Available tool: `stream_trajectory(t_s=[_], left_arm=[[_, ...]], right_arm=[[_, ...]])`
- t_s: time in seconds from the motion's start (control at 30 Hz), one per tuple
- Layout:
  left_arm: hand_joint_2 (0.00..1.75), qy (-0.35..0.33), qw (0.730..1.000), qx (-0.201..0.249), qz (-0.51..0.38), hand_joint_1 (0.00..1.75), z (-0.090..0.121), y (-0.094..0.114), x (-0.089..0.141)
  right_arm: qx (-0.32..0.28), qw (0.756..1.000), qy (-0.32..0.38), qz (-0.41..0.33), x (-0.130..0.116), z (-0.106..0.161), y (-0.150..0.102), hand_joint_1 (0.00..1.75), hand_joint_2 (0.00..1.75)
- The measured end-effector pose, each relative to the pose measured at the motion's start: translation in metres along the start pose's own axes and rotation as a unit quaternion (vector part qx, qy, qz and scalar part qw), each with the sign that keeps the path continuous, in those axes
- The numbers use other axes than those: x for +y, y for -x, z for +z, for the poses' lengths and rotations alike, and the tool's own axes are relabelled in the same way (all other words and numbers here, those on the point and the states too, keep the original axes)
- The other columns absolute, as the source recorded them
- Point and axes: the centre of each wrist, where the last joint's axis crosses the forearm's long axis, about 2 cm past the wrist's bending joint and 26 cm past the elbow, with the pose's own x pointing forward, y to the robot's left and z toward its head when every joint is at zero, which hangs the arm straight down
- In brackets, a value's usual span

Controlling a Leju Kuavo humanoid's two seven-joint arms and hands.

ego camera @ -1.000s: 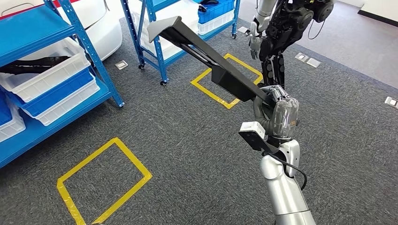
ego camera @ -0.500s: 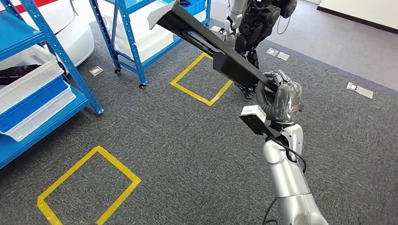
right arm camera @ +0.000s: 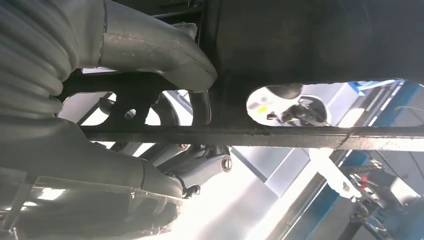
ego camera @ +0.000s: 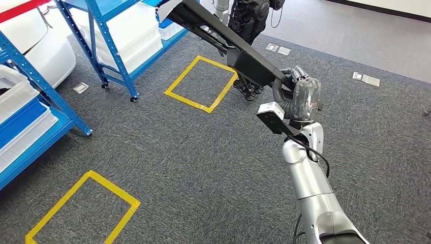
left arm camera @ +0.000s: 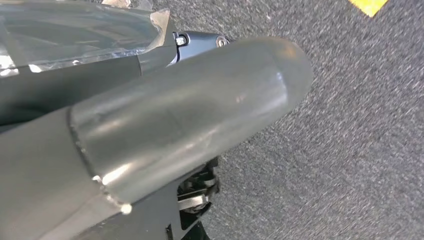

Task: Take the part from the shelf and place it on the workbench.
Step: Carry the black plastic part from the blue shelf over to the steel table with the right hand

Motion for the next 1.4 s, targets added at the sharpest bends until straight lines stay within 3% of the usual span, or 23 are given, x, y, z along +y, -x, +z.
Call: stream_trajectory(t_s=[0.33,0.53,0.83,1.03,1.4], left_arm=[[0.0,-0.008,1.0,0.004,0.003,0.0,0.001,0.002,0.003],[0.0,-0.014,1.0,-0.002,0.014,0.0,0.008,0.021,0.0],[0.0,-0.016,1.0,0.001,0.019,0.0,0.013,0.036,0.006],[0.0,-0.041,0.998,0.029,0.025,0.0,0.013,0.035,0.003],[0.0,-0.028,0.999,0.011,0.029,0.0,0.014,0.035,-0.001]], right_arm=[[-0.002,1.0,0.0,0.011,-0.004,0.014,0.003,1.75,1.75],[0.008,1.0,-0.006,0.009,-0.006,0.033,0.004,1.75,1.75],[-0.001,1.0,0.002,0.003,-0.008,0.037,-0.005,1.75,1.75],[0.005,1.0,0.002,-0.009,-0.005,0.04,-0.008,1.75,1.75],[0.011,1.0,-0.002,-0.016,-0.001,0.05,-0.011,1.75,1.75]])
